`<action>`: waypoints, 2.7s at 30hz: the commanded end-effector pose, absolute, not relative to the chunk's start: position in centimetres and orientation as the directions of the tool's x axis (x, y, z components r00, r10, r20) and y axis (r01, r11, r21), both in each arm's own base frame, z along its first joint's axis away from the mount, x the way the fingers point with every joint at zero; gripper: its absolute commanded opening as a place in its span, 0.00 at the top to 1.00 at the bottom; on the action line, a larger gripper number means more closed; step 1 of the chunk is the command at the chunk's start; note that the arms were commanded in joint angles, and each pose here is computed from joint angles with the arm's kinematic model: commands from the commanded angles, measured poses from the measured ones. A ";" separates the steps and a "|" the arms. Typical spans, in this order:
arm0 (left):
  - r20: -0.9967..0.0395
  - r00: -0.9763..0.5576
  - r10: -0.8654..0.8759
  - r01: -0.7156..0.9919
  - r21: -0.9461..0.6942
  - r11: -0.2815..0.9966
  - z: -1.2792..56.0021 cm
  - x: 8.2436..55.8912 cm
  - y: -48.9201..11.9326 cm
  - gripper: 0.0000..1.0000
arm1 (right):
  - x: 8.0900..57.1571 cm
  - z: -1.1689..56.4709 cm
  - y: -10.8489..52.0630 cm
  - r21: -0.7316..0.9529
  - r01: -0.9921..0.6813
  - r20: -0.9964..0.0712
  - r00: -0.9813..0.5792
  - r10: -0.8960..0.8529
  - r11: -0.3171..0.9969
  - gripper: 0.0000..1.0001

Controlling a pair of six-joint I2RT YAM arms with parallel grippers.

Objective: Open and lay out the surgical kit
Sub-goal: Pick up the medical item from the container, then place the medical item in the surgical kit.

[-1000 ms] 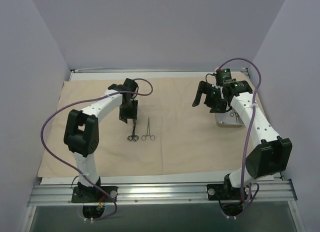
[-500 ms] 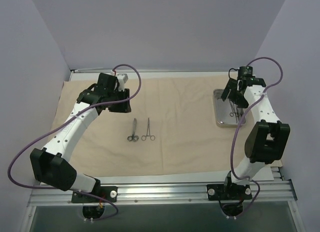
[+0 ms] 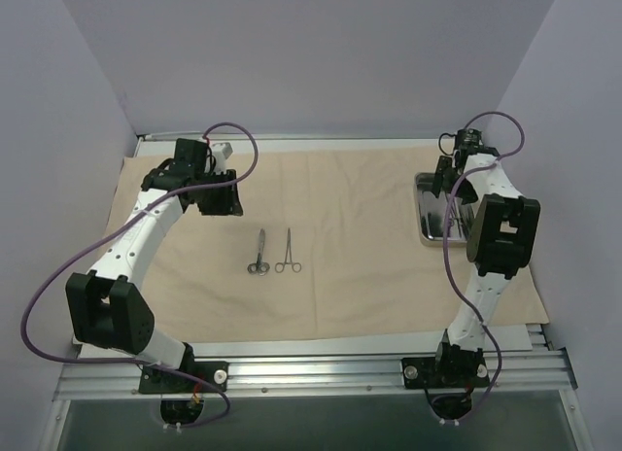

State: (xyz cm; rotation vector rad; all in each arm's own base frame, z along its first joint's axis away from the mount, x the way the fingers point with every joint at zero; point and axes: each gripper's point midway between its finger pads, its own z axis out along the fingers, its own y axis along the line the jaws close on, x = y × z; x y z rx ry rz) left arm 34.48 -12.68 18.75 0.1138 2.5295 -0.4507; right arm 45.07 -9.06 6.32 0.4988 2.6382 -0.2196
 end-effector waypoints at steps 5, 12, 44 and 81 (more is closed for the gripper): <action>-0.540 -0.842 -0.009 0.191 -0.313 0.930 18.3 36.0 -12.8 0.51 | 48.4 5.5 -10.3 -0.077 0.290 -0.506 -0.835 0.214 0.954 0.36; -0.518 -0.855 -0.020 0.172 -0.321 0.931 17.6 36.5 -12.4 0.53 | 49.1 2.6 -10.5 -0.005 0.279 -0.474 -0.846 0.243 0.960 0.54; -0.535 -0.844 -0.038 0.198 -0.377 0.905 18.7 35.2 -12.9 0.53 | 46.3 9.0 -6.7 0.172 0.307 -0.466 -0.812 0.352 0.936 1.00; -0.477 -0.863 -0.170 0.148 -0.558 0.816 18.7 31.5 -13.3 0.51 | 37.5 21.3 31.8 0.556 -0.405 -0.700 -0.699 0.146 0.726 1.00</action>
